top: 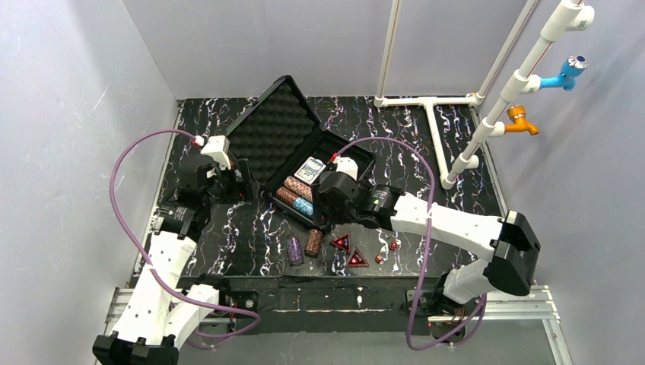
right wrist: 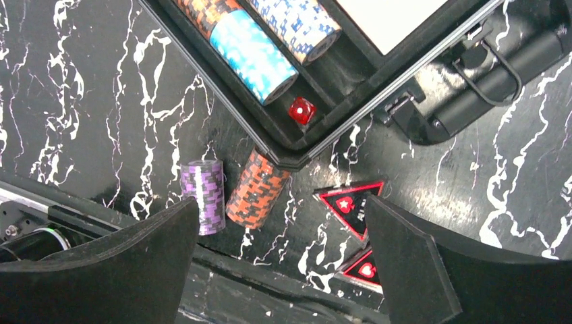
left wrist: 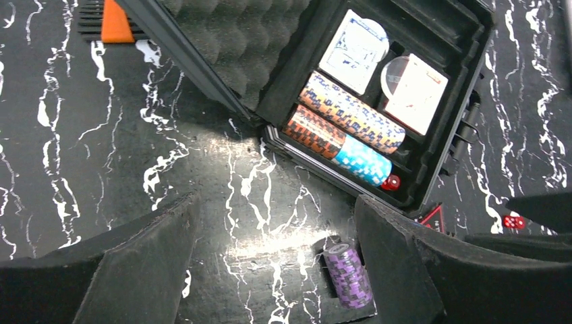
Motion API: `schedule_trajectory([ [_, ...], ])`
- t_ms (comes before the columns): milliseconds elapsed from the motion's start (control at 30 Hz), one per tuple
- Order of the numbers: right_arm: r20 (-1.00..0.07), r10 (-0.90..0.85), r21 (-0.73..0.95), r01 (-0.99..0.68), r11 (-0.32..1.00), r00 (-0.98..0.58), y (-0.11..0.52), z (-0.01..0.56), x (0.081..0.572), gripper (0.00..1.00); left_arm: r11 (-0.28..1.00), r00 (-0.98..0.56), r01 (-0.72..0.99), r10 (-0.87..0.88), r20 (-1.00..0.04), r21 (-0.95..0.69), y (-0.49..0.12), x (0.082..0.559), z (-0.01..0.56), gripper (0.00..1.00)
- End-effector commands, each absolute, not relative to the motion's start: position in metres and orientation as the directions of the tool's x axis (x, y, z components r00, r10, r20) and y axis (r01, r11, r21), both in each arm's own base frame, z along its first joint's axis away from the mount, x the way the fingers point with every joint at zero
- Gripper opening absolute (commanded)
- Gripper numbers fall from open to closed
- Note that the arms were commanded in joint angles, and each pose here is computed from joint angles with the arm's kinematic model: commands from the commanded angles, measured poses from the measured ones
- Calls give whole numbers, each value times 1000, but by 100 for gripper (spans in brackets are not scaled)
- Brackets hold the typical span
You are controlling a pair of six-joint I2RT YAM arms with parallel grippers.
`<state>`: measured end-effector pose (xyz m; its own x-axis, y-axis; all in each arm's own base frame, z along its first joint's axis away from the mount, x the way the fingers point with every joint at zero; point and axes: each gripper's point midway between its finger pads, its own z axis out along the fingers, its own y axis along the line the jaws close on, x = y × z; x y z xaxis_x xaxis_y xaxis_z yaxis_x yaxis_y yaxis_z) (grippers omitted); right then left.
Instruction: Pack up texas hold em set
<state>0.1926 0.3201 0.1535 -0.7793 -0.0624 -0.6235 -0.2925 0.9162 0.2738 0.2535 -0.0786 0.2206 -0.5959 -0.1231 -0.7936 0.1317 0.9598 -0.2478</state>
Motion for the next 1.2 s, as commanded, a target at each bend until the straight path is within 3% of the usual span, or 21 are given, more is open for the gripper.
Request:
schedule_trajectory([
  [0,-626,35,320,-216,922,-779,326,174,191,100,981,-558,49,-129,-819,-188,-60,258,231,83],
  [167,-604,50,323,-187,928,-796,333,167,181,100,987,-556,-33,-147,-818,-155,-46,261,232,83],
  [600,-524,90,279,-71,958,-847,338,134,151,100,980,-506,1,-169,-846,-197,-49,245,248,85],
  [1167,-529,142,237,15,971,-837,369,99,169,81,981,-491,2,-167,-855,-192,-47,242,250,85],
])
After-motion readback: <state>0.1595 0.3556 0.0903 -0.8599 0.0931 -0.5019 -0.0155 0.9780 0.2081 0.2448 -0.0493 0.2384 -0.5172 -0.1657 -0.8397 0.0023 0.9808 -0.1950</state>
